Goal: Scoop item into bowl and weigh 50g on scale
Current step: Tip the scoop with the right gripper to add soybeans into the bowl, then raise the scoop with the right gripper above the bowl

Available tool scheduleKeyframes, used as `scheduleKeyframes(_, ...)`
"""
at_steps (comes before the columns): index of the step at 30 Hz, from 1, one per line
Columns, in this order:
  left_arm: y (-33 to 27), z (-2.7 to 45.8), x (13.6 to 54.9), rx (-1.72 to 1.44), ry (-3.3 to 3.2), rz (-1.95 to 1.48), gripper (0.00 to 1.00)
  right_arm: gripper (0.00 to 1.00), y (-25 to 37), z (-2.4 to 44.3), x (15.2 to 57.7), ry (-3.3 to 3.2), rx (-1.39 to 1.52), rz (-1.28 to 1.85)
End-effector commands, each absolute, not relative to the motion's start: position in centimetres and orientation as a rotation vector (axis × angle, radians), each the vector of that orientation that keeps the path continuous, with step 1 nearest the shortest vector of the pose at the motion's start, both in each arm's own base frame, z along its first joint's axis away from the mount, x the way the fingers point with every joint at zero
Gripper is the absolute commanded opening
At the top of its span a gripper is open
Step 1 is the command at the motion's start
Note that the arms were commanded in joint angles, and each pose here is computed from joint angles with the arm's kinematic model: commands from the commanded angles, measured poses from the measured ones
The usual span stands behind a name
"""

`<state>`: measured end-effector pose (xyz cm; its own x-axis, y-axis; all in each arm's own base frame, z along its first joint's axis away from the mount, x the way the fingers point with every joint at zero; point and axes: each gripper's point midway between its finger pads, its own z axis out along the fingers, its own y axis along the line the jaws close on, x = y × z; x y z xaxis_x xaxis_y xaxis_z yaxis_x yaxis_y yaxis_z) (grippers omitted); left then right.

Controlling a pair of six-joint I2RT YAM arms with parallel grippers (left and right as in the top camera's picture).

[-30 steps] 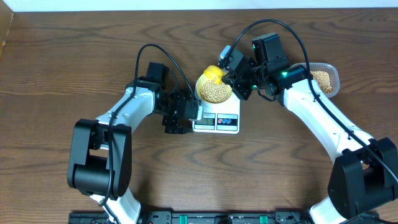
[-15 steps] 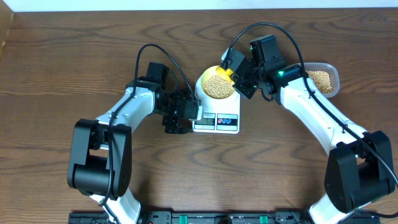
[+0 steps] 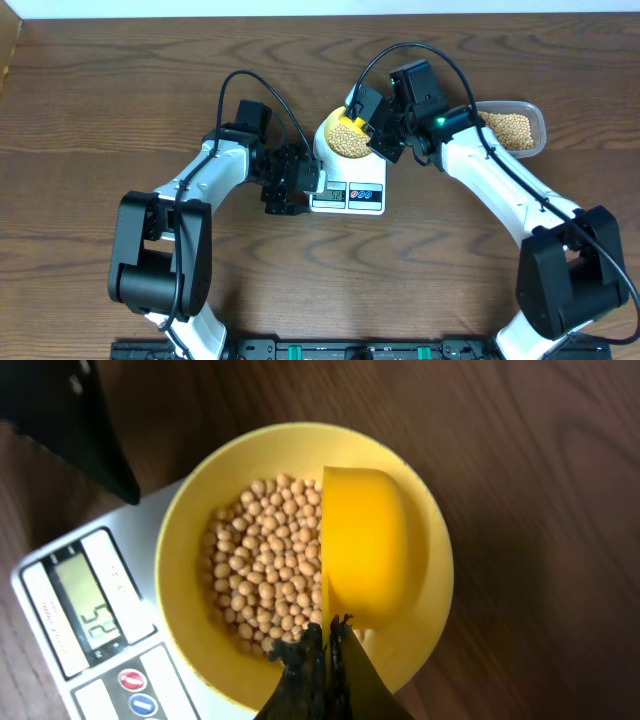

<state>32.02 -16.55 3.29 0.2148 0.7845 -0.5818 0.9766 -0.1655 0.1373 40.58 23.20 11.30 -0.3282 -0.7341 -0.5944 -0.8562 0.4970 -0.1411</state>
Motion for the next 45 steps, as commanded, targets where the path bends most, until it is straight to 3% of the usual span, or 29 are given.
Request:
scheduleKeyframes(1,-16.7,2.7,31.4,2.019,1.618,-0.564,0.97,0.01,23.3,10.4,40.6,2.144,-1.326,0.257)
scheduleKeyframes(28,-16.7,2.7,31.4,2.019,1.618,-0.564,0.98,0.01,24.7,9.6,37.8,2.201,-1.357,0.403)
scheduleKeyframes(37,-16.7,2.7,31.4,2.019,1.618,-0.564,0.98,0.01,26.2,11.4,36.5,2.23,-1.197,0.777)
scheduleKeyframes(45,-16.7,2.7,31.4,2.019,1.618,-0.564,0.98,0.01,24.0,13.5,37.9,2.245,-0.961,1.019)
